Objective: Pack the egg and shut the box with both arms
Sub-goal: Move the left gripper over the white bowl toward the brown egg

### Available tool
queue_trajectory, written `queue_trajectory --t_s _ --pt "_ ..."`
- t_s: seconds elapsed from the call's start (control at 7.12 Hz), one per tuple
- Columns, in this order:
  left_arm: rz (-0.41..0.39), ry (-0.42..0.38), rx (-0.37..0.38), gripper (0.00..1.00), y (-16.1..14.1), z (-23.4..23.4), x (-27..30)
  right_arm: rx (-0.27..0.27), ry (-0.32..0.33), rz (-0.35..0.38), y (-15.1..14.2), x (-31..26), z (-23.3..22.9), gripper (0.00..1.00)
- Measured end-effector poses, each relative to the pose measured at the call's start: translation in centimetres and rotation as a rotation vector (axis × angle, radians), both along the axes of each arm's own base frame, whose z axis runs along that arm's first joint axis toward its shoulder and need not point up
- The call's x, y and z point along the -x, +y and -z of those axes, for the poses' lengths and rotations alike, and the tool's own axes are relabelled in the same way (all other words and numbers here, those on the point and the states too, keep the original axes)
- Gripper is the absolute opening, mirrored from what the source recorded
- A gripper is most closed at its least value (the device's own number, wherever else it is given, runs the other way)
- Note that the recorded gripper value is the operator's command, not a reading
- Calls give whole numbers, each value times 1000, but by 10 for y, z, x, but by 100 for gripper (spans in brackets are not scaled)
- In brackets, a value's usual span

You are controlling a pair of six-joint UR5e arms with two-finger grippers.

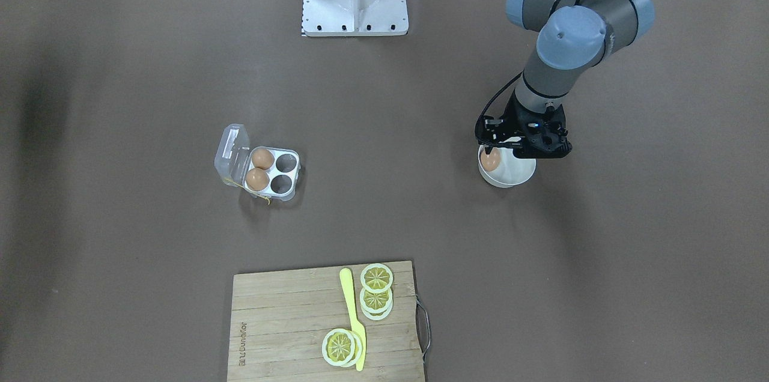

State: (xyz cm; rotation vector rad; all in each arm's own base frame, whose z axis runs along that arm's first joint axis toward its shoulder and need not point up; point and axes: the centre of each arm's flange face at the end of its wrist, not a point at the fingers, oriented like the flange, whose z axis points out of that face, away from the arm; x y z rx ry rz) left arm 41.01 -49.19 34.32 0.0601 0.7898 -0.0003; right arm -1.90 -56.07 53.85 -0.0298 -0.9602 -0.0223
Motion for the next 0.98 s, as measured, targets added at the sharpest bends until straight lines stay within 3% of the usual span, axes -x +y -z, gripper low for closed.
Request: queue_trajectory --t_s 0.98 --pt "-52 -19 -32 71 -2 -13 -7 9 -4 14 1 13 3 100"
